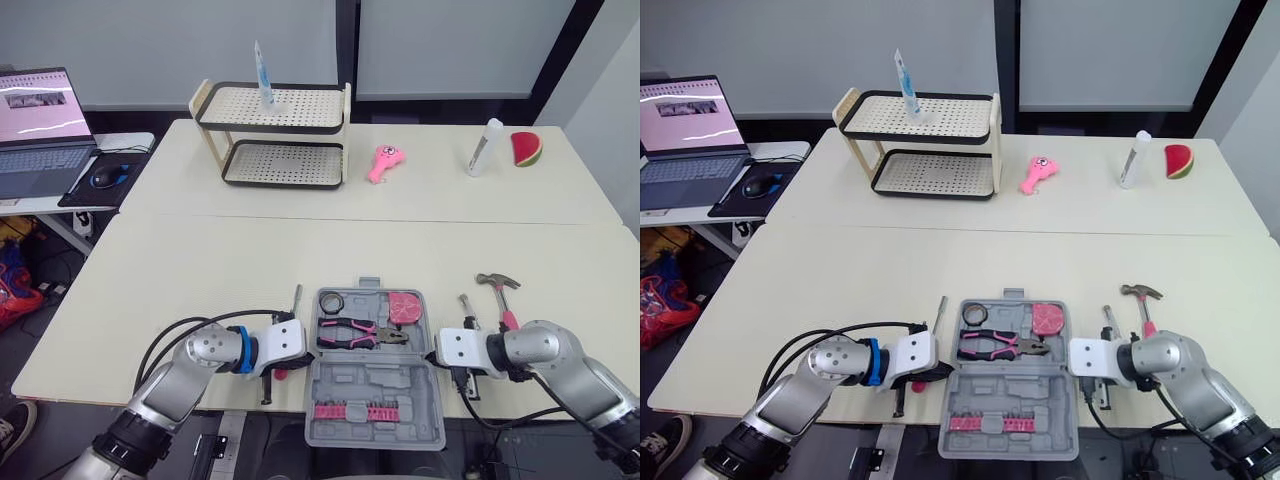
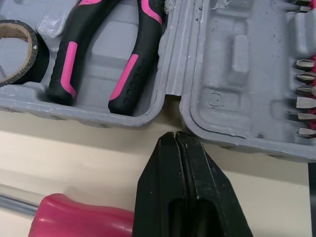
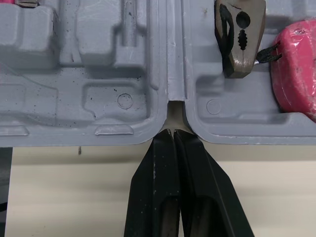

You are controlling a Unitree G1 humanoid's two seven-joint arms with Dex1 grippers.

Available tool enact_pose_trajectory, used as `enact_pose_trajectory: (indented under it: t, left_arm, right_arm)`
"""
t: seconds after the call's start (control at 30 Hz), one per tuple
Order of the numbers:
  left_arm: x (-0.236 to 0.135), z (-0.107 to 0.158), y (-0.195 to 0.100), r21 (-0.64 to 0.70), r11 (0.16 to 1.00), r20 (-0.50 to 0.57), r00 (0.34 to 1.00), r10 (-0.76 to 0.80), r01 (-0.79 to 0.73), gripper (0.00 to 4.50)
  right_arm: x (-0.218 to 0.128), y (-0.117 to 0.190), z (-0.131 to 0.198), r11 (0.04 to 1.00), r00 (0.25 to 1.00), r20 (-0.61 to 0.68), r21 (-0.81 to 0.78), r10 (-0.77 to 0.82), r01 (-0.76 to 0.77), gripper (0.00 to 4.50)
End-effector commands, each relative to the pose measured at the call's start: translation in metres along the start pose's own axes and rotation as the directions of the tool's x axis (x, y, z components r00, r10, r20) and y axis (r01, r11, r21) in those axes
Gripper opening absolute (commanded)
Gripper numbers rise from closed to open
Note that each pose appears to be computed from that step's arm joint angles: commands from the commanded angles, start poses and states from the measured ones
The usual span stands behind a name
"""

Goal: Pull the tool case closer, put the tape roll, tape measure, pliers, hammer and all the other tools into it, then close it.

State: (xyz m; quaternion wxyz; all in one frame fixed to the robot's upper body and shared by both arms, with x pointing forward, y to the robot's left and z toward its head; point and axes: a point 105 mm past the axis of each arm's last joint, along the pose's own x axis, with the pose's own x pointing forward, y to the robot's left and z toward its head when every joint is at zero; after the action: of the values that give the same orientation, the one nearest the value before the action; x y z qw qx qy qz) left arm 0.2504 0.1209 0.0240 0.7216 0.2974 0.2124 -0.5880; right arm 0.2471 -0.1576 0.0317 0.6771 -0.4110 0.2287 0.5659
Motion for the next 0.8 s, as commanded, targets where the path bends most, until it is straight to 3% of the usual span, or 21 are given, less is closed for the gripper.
enact_pose_trajectory:
  t: [0.03,0.4,0.8]
  left_arm:
    - [0.009,0.012,-0.001,0.035,0.999,0.035,0.999,-0.016,0.015,0.00]
    - [0.017,0.022,0.013,0.076,0.997,0.086,0.996,0.003,-0.009,0.00]
    - [0.019,0.034,0.052,0.154,0.984,0.097,0.993,0.071,-0.085,0.00]
  right_arm:
    - [0.004,-0.001,0.008,1.000,0.999,0.032,-0.029,-0.006,0.007,0.02]
    - [0.002,-0.021,0.009,0.997,0.996,0.043,-0.015,-0.075,0.076,0.02]
    - [-0.002,-0.051,0.005,0.990,0.989,0.031,-0.017,-0.141,0.142,0.02]
